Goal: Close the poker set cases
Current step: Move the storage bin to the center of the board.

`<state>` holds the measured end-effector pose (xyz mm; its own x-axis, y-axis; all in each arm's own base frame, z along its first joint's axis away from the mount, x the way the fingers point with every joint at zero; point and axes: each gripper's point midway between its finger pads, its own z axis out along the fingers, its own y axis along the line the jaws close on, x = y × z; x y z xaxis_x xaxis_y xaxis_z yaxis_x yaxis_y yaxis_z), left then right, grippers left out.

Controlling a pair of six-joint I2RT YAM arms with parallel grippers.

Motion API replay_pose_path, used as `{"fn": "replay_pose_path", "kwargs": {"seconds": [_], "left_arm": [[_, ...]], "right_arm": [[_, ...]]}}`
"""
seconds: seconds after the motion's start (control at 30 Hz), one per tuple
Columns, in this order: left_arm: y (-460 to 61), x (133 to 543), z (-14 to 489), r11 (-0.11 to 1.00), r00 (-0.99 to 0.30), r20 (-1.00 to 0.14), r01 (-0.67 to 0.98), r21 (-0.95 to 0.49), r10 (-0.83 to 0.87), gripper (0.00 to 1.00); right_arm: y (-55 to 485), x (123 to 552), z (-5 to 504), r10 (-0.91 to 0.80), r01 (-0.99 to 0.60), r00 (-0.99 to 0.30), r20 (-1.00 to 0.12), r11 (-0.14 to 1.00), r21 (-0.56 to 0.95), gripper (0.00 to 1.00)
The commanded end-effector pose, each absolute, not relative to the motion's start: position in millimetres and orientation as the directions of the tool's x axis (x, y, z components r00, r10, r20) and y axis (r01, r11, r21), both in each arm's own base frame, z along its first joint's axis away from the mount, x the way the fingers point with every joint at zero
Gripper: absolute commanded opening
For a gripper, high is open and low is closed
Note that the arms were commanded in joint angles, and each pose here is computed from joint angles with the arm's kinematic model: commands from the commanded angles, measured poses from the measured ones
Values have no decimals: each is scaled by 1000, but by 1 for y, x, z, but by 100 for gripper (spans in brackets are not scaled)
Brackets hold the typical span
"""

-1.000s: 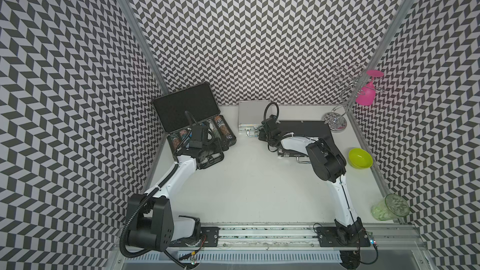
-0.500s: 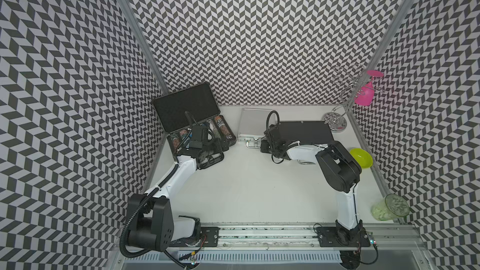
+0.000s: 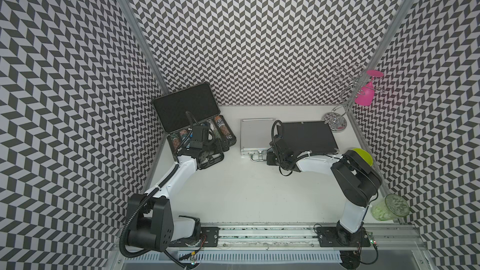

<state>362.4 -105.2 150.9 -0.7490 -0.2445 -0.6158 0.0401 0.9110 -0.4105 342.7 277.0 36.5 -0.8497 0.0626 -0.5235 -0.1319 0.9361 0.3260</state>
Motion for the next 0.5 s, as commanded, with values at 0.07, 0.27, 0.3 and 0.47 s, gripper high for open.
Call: {"fn": "replay_pose_path", "kwargs": {"seconds": [0.07,0.27,0.3,0.47], "left_arm": [[-130,357,151,935,-752,-642,105,-339,-148,95],[-152,360,152,929,-758,-640,140,-343,-122,95],[-156,359,153,928,-758,-642,149,-341,-114,95],[-171,350,141,932,-779,-624,181,-315,-60,95]], "right_arm": [[281,304,54,24,-201,-854,-520,906,372,7],[281,267,46,-5,-228,-881,-472,880,416,7],[282,261,45,-20,-242,-882,-471,877,416,7],[284,242,38,-50,-267,-891,-452,862,431,9]]}}
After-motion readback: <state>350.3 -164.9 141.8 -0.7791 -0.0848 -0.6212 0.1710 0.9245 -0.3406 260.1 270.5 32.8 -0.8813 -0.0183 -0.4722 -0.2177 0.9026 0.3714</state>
